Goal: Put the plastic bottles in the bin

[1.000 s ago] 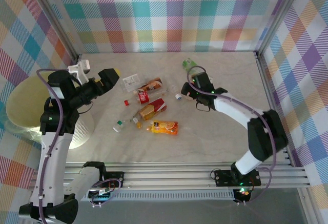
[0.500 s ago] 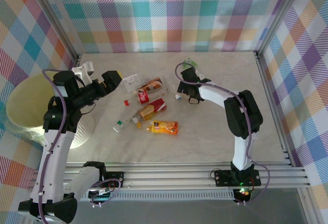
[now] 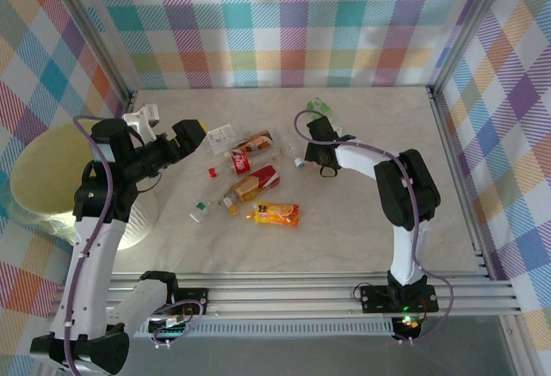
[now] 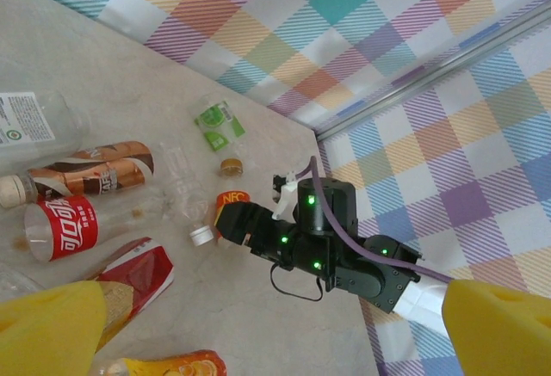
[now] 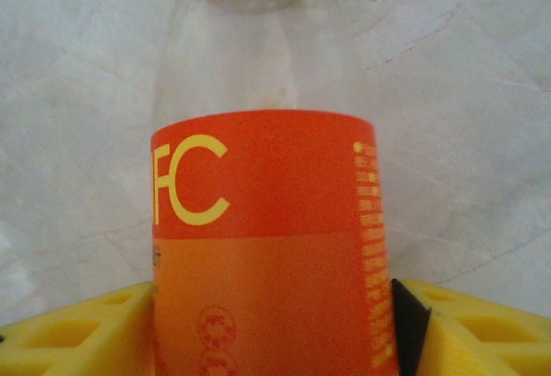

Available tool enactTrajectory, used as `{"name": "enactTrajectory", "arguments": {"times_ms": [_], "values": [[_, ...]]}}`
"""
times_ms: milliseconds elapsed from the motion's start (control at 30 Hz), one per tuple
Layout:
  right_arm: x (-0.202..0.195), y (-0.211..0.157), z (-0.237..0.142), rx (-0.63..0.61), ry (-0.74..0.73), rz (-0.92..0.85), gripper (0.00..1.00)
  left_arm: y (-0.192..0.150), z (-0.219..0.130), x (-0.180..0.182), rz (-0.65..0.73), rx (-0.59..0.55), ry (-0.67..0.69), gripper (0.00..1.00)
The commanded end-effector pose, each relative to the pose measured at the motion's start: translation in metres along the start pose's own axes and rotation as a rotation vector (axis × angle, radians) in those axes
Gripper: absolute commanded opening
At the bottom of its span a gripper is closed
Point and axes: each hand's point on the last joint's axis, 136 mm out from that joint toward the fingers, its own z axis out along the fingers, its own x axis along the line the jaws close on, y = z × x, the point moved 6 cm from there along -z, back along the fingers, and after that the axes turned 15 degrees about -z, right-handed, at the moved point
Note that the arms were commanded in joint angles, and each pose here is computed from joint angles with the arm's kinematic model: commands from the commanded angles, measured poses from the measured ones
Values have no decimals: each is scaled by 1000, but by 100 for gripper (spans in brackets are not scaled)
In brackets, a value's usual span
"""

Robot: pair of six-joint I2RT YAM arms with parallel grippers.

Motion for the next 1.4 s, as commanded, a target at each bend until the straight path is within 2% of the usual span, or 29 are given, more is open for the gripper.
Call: {"name": "enactTrajectory", "arguments": {"times_ms": [0,267,500,667,867,1033,1133,1367], "values": [[-2,-2,-10,-27,30,-61,63,-5,4,-2,-6,23,-19,100],[-11,-20,-42,-96,111,-61,46,-19,26,-15,8,81,-54,100],[-13,-37,-77,-159,190,-133,40,-48,67,-25,23,161,-52,100],[-12,-55,-102,-229,271,-106,38,-69,102,-30,6,181,-50,100],[-1,-70,-135,-364,460,-110,37,-87,140,-25,-52,201,18,100],[5,-74,-160,-423,560,-143,37,-98,166,-37,-71,199,-7,100],[8,-74,-175,-457,627,-167,37,-114,184,-45,-55,280,-13,100],[13,-70,-195,-512,709,-180,37,-150,218,-52,36,412,103,100]]}}
